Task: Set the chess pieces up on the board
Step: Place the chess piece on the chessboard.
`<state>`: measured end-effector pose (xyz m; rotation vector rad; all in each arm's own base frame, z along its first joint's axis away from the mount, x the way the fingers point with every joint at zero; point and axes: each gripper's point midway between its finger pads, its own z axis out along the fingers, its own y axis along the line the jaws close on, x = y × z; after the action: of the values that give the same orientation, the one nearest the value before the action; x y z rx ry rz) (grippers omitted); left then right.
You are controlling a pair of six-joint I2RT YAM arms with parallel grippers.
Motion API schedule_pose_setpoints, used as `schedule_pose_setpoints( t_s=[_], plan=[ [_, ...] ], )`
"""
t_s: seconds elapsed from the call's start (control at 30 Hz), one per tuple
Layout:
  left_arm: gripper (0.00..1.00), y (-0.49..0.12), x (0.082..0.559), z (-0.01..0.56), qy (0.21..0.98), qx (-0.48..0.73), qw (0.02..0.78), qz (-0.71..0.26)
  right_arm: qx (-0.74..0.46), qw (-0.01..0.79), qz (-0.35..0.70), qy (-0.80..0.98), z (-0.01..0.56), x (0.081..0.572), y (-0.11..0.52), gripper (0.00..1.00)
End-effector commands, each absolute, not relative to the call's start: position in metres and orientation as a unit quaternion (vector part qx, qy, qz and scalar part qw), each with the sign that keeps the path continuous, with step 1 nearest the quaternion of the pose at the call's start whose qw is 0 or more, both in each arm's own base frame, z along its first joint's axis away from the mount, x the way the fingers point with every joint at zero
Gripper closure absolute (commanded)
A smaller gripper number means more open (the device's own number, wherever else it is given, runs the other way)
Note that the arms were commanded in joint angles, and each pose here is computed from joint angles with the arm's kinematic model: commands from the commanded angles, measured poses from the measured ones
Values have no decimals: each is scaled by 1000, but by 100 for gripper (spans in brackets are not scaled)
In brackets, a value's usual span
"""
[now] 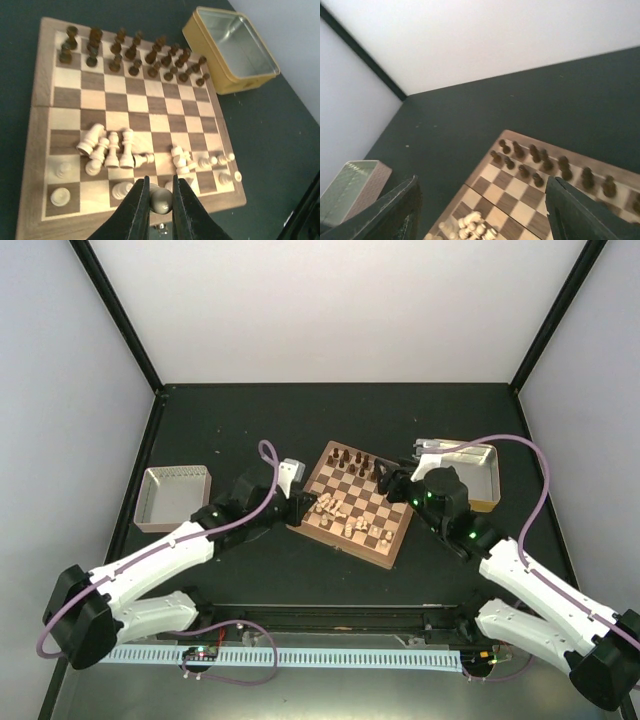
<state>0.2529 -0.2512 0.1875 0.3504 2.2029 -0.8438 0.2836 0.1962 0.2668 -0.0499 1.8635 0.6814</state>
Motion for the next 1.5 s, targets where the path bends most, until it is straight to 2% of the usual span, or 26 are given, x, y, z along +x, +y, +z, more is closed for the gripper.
schedule_pose_setpoints(
  t_s=[0.0,0.17,0.33,0.8,1.47],
  plan=[
    [99,-263,244,174,855,171,374,-315,84,539,246,801,255,291,163,31],
    [99,-275,235,153,861,197,366,-293,94,530,245,806,247,292,164,30],
    [98,-261,247,131,888,158,362,-235,97,522,237,814,238,294,164,29],
    [98,-263,257,79,912,153,329,-193,95,516,218,823,230,298,163,28],
    [98,-256,261,73,911,149,343,-176,91,512,204,829,228,302,164,27]
  ],
)
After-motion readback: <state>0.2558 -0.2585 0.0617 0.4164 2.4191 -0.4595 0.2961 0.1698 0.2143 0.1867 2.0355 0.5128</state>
